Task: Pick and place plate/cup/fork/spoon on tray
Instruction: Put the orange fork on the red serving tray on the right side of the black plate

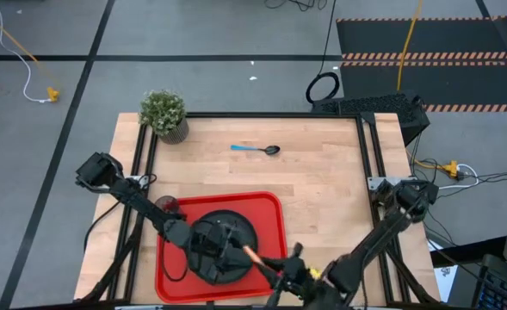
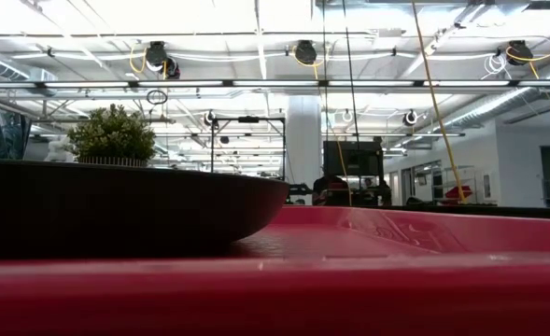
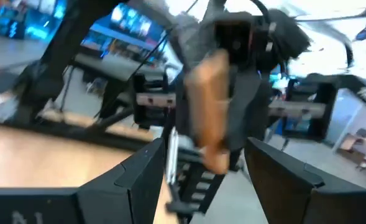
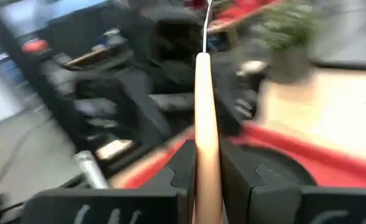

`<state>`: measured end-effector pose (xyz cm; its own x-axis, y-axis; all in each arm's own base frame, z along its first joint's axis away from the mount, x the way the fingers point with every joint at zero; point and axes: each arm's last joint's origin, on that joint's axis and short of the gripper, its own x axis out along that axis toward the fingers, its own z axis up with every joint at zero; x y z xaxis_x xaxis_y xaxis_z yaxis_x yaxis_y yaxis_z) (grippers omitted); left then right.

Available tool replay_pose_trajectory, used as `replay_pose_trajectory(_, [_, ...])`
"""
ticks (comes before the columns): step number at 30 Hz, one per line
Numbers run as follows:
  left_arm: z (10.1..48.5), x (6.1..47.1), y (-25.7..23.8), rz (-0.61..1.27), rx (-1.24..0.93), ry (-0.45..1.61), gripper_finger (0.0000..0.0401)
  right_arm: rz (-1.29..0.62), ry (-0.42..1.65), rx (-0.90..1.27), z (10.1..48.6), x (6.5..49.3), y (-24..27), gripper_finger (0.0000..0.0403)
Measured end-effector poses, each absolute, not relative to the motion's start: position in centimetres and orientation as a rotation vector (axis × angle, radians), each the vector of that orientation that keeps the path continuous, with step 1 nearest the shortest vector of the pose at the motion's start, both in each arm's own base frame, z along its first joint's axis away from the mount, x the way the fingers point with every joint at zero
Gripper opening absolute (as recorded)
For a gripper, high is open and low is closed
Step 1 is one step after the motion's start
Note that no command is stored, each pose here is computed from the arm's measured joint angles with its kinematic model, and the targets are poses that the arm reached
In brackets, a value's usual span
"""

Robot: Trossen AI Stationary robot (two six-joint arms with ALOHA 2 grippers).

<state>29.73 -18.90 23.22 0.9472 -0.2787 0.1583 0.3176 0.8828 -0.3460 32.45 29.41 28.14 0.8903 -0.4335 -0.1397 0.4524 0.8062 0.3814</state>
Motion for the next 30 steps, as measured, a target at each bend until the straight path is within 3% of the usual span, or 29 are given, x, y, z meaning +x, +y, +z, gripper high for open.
replay_pose_trajectory(7, [24.9, 29.3, -18.9, -0.467, -0.345, -0.279, 0.0223, -0.378, -0.078, 0.220, 34.0, 32.4, 28.8, 0.0035])
replay_pose_trajectory(14, [26.2, 28.5, -19.0, -0.480, -0.296, -0.439, 0.0223, -0.355, -0.086, 0.196, 31.7, 34.4, 29.0, 0.0035])
replay_pose_trajectory(23, [26.2, 28.5, -19.0, -0.475, -0.274, -0.440, 0.0221, -0.368, -0.092, 0.192, 30.5, 35.1, 29.3, 0.0036])
replay_pose_trajectory(30, [26.1, 28.6, -19.1, -0.470, -0.248, -0.434, 0.0147, -0.374, -0.122, 0.173, 31.1, 35.2, 29.1, 0.0036])
